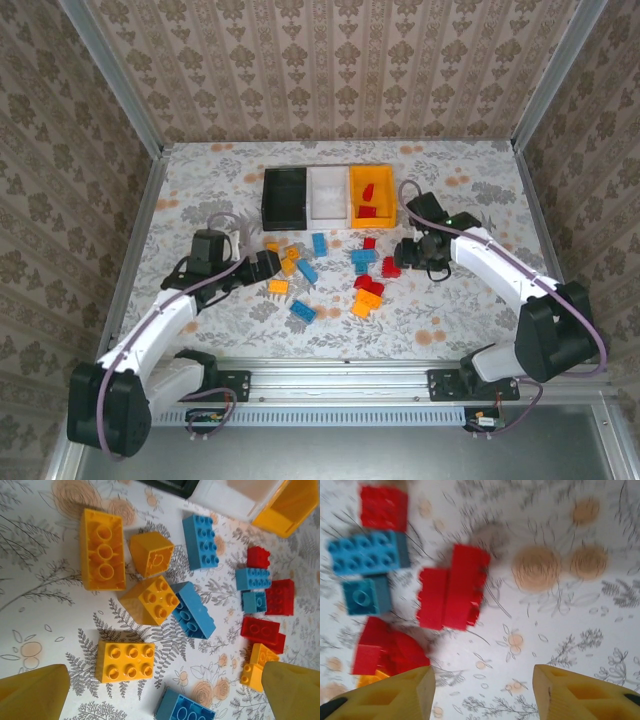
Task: Sort the legos into containers by color
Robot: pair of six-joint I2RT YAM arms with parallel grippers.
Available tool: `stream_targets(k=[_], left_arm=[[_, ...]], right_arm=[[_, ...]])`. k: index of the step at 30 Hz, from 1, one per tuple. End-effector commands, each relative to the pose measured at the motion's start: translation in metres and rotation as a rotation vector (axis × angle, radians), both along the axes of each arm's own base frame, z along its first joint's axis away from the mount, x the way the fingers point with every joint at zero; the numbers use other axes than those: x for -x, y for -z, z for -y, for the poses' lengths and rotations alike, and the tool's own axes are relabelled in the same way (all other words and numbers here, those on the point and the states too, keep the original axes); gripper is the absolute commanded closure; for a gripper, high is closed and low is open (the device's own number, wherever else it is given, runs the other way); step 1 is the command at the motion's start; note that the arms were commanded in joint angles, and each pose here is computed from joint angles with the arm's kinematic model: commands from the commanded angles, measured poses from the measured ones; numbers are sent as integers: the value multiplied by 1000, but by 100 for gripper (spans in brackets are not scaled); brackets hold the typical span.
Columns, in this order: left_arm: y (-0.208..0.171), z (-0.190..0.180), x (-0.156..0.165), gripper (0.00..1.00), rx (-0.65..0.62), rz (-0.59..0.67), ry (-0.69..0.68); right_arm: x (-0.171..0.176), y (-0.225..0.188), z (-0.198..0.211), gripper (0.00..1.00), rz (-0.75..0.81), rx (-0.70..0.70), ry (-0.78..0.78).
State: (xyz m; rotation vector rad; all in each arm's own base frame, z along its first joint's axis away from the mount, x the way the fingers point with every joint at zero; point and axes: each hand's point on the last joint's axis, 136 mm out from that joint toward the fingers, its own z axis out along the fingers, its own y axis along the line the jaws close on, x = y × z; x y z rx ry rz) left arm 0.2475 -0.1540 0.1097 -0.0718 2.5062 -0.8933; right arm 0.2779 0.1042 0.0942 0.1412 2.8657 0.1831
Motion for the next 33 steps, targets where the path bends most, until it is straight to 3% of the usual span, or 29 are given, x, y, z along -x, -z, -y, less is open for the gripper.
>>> stream_targets(k=[1, 22, 33], left_arm=[[-17, 18, -12, 0, 38, 39, 26], [-2, 9, 3, 0, -55, 17, 20], [0, 9, 3, 0, -52, 16, 20]], right_arm=[[-3, 10, -8, 47, -3, -35, 13], [-62, 49, -19, 51, -49, -30, 16], [-46, 63, 0, 52, -94, -8, 52]])
